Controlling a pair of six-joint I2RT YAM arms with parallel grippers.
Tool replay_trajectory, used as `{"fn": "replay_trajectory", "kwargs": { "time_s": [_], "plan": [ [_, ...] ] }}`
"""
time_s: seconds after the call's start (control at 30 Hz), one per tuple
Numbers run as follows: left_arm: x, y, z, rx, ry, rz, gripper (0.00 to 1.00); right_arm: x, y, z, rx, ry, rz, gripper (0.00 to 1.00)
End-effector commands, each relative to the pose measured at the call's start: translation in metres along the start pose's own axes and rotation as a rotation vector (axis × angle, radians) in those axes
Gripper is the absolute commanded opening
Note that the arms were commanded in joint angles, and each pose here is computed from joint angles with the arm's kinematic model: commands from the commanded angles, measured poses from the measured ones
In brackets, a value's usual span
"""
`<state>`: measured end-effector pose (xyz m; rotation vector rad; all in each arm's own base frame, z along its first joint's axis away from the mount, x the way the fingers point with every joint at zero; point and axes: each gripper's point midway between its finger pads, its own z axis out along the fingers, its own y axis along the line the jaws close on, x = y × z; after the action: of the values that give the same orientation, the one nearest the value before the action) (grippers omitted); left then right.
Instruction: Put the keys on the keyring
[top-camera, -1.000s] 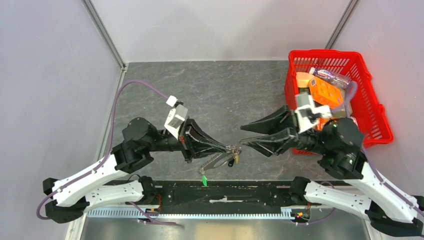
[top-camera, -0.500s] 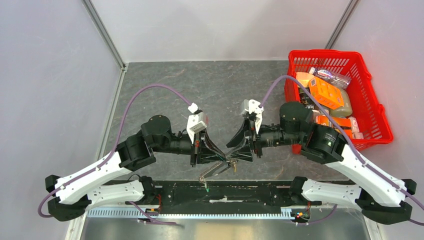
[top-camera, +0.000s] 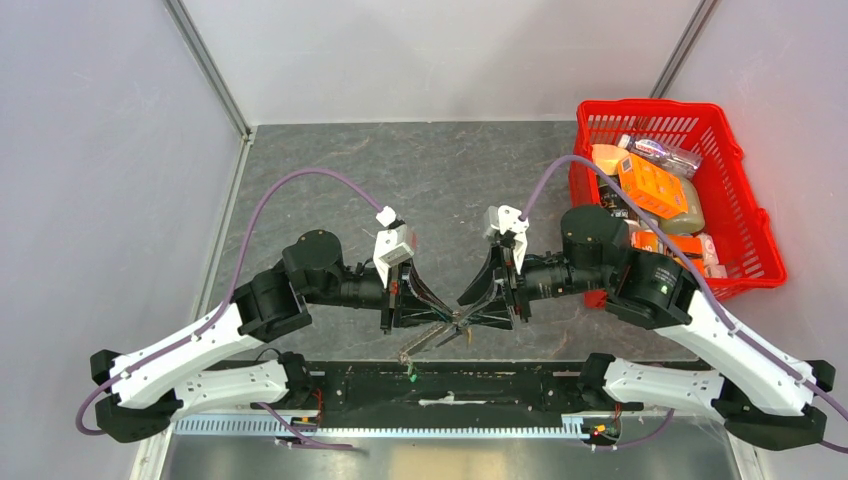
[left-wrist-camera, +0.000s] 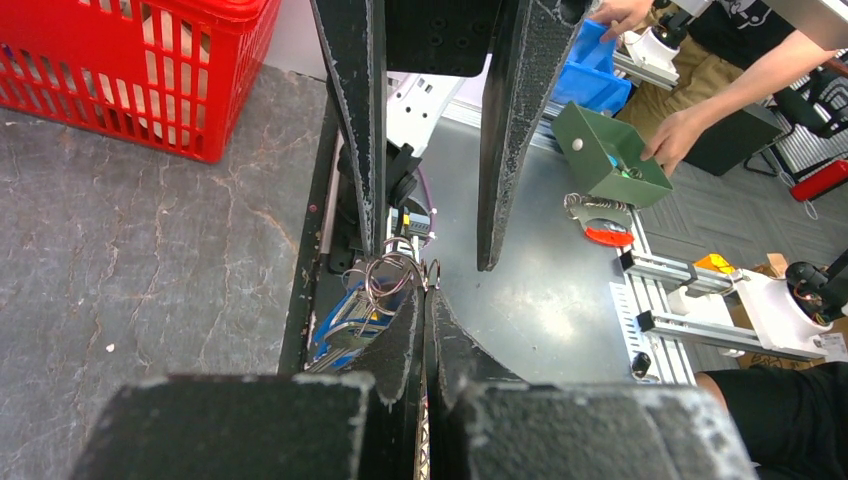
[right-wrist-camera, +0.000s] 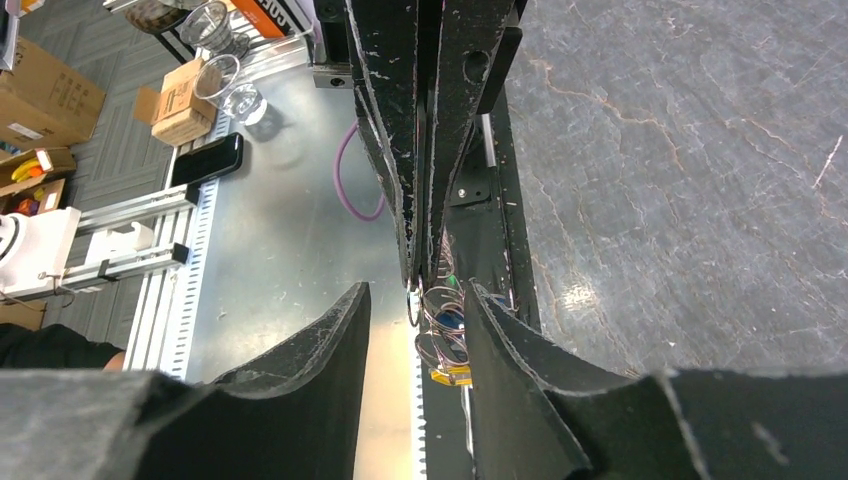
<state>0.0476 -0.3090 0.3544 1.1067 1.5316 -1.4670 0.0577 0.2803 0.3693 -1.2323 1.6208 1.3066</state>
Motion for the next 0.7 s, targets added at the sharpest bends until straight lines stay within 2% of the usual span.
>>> {"fn": "replay_trajectory", "kwargs": {
  "time_s": [0.0,0.33,0.57,0.67],
  "plan": [
    [-0.0229,-0.0154,-0.003,0.06,-0.066,0.076,0.02,-0.015,0.0101,-0.0025,-0.041,-0.028,-0.03,0.46],
    [-0.0273,-0.0147,-0.0035,0.051,-0.078,0.084,0.02,-0.0139,0.0145,0.001,-0.082,-0.014,-0.025,0.32],
    [-0.0274,-0.0136,-0.004,0.042,-0.079,0.081,0.02,-0.0138,0.0173,-0.0004,-0.092,-0.015,-0.026,0.13],
    [-0.0289,-0.0124,-0.0046,0.032,-0.086,0.083,0.02,-0.0136,0.0188,-0.0022,-0.095,-0.019,-0.03,0.07]
  ]
}}
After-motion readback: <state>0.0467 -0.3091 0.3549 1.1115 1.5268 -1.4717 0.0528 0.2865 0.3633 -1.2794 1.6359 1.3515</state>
